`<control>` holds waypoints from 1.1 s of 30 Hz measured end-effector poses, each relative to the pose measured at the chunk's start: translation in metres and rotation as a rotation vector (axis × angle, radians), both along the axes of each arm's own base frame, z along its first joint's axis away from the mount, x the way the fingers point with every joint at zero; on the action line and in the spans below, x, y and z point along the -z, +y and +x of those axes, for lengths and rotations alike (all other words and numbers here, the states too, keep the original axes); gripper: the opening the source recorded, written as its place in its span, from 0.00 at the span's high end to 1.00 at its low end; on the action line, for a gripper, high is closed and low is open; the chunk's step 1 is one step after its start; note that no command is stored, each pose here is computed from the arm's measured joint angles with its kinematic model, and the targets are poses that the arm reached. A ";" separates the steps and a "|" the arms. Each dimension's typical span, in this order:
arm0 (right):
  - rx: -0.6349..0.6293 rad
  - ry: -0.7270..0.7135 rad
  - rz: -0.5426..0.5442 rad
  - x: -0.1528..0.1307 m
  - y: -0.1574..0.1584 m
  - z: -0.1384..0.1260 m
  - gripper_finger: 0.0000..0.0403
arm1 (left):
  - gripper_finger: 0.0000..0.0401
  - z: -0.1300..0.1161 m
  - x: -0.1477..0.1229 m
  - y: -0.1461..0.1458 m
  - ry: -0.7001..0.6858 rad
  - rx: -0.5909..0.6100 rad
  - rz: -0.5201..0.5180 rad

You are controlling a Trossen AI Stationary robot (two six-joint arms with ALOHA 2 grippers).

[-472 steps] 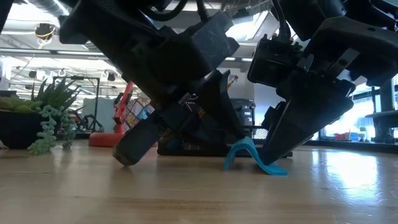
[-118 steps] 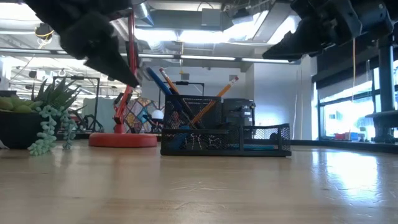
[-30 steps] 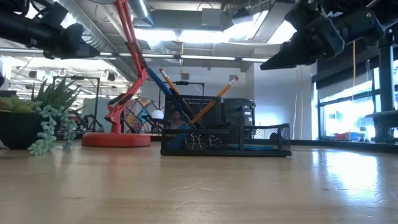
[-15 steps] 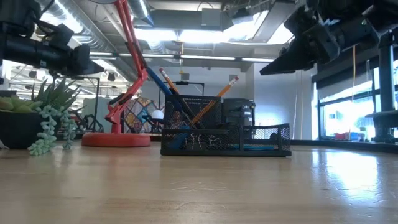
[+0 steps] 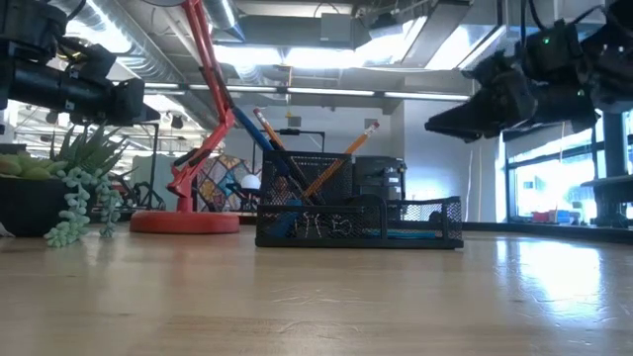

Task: Pick and place office supplies into organizer
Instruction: Return to Home Position

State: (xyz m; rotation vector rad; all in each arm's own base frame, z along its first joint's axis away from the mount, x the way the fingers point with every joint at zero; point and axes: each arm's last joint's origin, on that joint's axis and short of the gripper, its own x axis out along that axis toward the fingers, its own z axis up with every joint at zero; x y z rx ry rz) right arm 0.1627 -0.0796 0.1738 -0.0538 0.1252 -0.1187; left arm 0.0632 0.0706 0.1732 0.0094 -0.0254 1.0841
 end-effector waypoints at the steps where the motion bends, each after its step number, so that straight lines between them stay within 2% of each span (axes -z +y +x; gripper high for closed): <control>1: 0.024 -0.003 0.004 0.001 -0.005 -0.004 0.64 | 0.68 0.000 0.000 0.000 0.000 0.000 0.000; 3: 0.038 -0.004 0.017 0.002 -0.015 -0.011 0.64 | 0.68 0.000 0.000 0.000 -0.002 0.001 -0.002; 8: -0.016 -0.039 0.102 0.002 -0.028 -0.027 0.64 | 0.68 0.000 0.000 0.000 -0.015 0.001 -0.008; 15: 0.117 -0.111 0.073 0.018 -0.017 -0.056 0.64 | 0.68 0.000 0.000 0.000 -0.015 0.002 -0.008; 25: 0.117 -0.241 0.040 -0.004 -0.008 -0.063 0.64 | 0.68 0.000 0.000 0.000 -0.016 0.002 -0.007; 29: 0.109 -0.303 0.108 -0.011 -0.005 -0.066 0.64 | 0.68 0.000 0.000 0.000 -0.016 0.002 -0.007; 33: 0.098 -0.335 0.271 -0.012 -0.003 -0.067 0.64 | 0.68 0.000 0.000 0.000 -0.017 0.002 -0.007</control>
